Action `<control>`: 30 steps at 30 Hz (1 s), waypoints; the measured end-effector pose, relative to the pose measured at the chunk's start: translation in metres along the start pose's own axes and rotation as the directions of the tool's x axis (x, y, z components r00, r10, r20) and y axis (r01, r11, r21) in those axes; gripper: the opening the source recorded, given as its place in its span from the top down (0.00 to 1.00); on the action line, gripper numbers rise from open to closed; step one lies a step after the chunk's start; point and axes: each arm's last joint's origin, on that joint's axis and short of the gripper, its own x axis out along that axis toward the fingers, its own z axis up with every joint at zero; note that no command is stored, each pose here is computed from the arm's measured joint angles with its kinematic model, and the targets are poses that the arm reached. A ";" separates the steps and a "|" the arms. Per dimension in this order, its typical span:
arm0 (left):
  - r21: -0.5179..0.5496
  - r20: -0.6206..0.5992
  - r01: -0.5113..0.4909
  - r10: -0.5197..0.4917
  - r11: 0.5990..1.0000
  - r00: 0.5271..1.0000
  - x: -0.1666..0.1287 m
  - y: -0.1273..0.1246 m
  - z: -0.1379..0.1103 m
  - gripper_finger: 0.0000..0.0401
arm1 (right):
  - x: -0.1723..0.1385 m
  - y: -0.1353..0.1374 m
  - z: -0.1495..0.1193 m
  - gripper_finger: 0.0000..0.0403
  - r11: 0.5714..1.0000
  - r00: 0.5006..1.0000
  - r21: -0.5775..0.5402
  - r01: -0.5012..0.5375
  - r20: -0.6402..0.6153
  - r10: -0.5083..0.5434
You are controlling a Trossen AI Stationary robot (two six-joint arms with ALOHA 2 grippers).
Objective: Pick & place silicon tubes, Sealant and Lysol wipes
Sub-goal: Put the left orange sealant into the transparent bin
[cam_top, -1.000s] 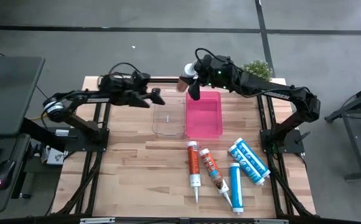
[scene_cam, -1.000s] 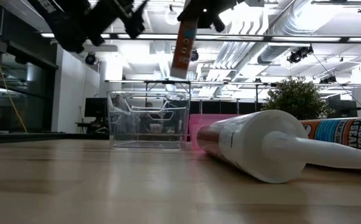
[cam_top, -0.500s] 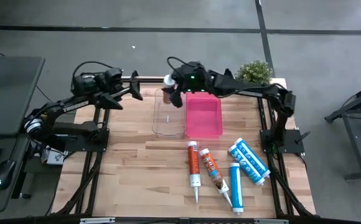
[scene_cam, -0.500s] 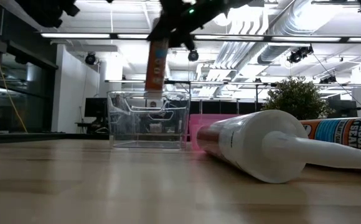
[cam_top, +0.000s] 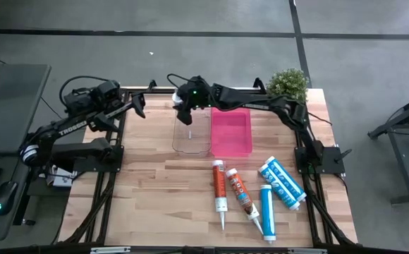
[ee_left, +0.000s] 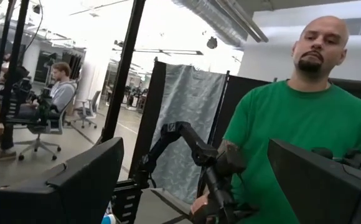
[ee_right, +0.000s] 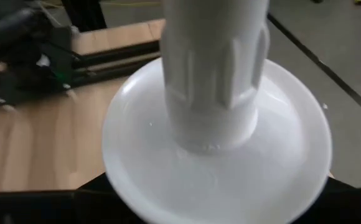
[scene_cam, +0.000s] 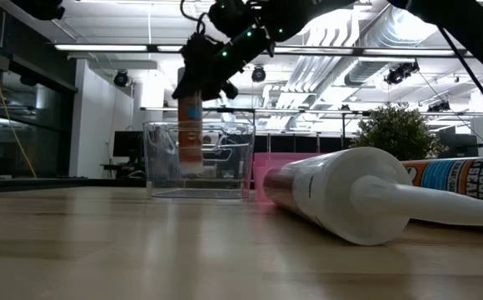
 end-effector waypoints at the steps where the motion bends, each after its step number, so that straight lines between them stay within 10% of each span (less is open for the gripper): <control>1: 0.003 0.000 0.001 -0.001 1.000 1.000 0.000 -0.001 0.000 0.02 | 0.002 0.000 -0.002 0.49 1.000 1.000 -0.001 0.012 -0.005 -0.012; 30: 0.003 -0.002 0.001 -0.001 1.000 1.000 0.000 -0.001 0.000 0.02 | 0.024 0.000 -0.034 0.50 0.980 0.994 0.168 0.109 -0.038 -0.104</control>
